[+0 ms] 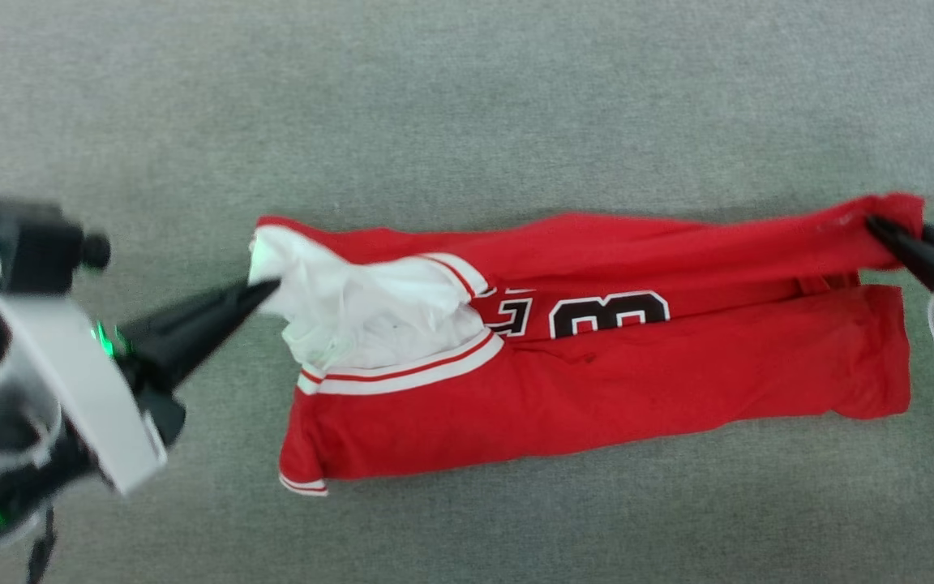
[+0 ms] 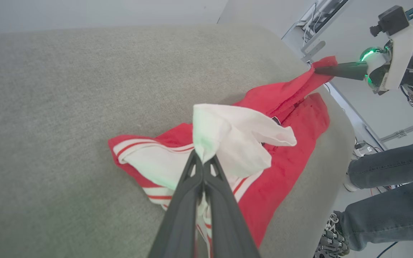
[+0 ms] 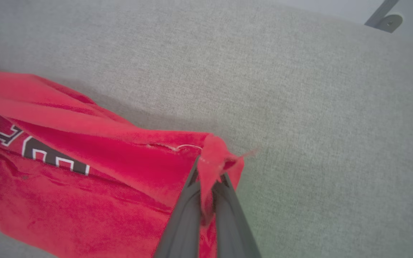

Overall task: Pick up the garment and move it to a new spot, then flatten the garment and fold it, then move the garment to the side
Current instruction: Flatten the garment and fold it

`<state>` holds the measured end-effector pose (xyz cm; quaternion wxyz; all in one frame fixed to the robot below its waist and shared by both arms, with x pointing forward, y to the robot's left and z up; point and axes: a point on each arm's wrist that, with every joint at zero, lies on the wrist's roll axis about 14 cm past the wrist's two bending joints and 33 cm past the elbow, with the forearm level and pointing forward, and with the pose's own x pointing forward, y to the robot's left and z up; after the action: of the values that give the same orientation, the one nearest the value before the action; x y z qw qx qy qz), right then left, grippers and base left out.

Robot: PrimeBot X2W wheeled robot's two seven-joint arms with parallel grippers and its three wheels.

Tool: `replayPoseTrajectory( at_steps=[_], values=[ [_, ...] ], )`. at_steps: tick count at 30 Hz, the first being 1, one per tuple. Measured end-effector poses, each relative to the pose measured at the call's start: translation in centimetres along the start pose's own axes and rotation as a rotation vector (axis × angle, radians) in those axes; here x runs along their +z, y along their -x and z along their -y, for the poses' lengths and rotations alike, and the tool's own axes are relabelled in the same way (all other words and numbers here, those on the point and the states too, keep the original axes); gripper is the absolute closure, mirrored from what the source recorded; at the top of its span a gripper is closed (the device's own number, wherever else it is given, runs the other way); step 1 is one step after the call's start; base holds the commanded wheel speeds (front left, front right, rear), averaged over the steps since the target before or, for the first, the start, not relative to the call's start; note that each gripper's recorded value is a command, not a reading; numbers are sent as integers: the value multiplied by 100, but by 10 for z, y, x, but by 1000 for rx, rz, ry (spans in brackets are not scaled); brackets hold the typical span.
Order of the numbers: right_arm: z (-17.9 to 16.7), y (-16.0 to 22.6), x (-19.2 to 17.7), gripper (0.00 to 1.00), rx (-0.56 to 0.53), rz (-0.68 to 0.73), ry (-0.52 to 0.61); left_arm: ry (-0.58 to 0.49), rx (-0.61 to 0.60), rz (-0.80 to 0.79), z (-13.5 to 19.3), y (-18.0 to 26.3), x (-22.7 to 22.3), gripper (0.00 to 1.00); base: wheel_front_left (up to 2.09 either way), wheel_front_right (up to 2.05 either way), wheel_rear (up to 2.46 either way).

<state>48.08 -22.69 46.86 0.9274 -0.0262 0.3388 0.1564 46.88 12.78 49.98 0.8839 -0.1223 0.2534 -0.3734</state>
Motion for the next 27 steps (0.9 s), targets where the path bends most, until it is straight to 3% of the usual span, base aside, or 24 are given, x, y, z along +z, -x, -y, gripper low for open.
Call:
replayPoseTrajectory(
  at_steps=[8, 19, 23, 24, 25, 26, 27],
  values=[
    [-7, 8, -27, 100, -1, 44, -86, 90, 33, -11, 4, 21, -54, 100, 0, 0, 0],
    [-3, -14, -67, 100, -37, 1, -150, 198, 102, -79, -23, -3, -109, 100, 0, 0, 0],
    [-5, -20, -69, 100, -36, 7, -147, 194, 111, -76, -30, -10, -114, 100, 0, 0, 0],
    [-5, -21, -66, 86, -36, 23, -146, 193, 112, -70, -30, -11, -113, 100, 0, 0, 0],
    [-6, -20, -63, 59, -35, 39, -146, 191, 114, -56, -30, -12, -111, 98, 0, 0, 0],
    [-7, -20, -61, 18, -33, 50, -145, 191, 115, -40, -30, -13, -107, 76, 0, 0, 0],
    [-8, -19, -59, 0, -26, 61, -153, 191, 116, -21, -29, -13, -104, 55, 0, 0, 0]
  ],
)
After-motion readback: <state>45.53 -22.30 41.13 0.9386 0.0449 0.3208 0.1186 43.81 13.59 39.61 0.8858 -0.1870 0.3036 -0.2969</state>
